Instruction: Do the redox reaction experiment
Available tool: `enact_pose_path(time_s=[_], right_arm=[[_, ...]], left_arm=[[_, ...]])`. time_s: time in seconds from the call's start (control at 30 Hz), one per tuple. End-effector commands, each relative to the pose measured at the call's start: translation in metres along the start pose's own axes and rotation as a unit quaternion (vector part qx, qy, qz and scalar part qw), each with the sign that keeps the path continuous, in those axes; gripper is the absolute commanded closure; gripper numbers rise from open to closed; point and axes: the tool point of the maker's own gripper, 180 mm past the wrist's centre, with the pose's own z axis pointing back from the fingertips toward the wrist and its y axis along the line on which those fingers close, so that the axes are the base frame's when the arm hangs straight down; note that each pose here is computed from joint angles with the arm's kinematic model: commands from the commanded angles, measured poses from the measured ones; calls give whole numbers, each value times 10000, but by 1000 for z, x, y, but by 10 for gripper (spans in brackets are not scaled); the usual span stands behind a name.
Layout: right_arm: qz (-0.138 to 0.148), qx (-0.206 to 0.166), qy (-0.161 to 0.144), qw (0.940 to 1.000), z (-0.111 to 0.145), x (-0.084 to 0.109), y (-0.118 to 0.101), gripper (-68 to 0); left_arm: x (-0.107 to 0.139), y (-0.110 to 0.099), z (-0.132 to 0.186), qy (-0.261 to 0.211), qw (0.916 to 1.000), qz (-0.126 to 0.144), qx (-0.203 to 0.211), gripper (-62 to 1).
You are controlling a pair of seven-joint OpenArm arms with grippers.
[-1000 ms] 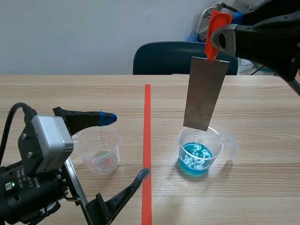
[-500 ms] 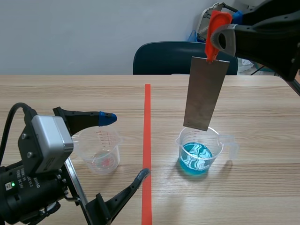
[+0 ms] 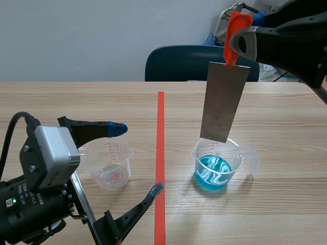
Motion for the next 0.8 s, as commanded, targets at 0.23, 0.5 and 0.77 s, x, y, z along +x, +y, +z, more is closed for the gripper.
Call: enact_pose_path(time_s=[0.23,0.5,0.77], right_arm=[[159,-62,-5,9999,1,5,-5,-6],[170,-60,8,9998,1,4,-5,-6],[221,-48,46,9997,1,2,-4,-6]], left_arm=[[8,-2,-2,-168,9998,84,24,-623],[8,-2,-2,-168,9998,84,24,-623],[8,-2,-2,-168,9998,84,24,-623]])
